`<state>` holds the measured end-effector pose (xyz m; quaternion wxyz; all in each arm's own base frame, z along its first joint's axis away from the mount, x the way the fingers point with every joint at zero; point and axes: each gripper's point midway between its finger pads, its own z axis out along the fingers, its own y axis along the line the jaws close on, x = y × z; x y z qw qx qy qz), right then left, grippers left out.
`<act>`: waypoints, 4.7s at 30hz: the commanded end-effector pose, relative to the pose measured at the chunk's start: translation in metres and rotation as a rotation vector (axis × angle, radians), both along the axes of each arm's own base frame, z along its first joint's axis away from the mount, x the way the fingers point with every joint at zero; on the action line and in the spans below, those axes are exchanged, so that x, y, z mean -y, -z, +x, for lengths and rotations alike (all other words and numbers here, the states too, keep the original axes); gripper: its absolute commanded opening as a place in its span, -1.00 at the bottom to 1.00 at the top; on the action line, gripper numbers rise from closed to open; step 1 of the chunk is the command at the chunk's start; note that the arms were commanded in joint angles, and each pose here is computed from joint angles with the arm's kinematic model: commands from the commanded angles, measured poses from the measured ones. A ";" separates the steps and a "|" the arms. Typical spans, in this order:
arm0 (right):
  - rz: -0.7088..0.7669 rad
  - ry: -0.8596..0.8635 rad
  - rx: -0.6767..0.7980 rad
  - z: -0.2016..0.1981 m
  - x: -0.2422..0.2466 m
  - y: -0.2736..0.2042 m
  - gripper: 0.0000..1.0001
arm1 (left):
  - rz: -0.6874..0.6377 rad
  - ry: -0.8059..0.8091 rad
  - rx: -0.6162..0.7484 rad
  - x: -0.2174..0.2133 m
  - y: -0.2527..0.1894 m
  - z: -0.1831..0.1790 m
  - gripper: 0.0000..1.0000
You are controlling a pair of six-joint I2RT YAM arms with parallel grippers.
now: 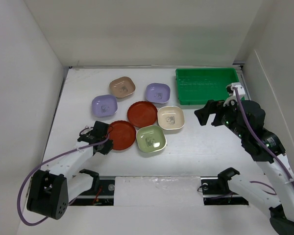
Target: Place the plates into the plastic bin on the countertop
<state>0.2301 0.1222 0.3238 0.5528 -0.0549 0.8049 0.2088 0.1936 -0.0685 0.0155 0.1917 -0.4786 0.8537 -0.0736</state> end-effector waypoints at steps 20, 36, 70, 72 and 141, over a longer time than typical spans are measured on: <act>0.056 -0.248 0.120 0.031 -0.065 -0.026 1.00 | 0.112 0.371 0.495 0.028 -0.186 0.102 -1.00; -0.034 -0.401 -0.031 0.115 -0.193 0.063 0.86 | 0.124 0.782 0.536 0.068 -0.203 0.123 -1.00; 0.044 0.252 -0.141 0.244 -0.002 0.071 -1.00 | 0.221 0.565 0.519 0.037 -0.200 0.132 0.99; 0.063 0.353 -0.152 0.257 0.046 0.080 -1.00 | 0.221 0.568 0.500 0.037 -0.193 0.131 0.99; -0.112 -0.203 0.106 0.099 -0.112 -0.011 0.93 | 0.269 0.465 0.017 0.078 0.001 0.146 -0.50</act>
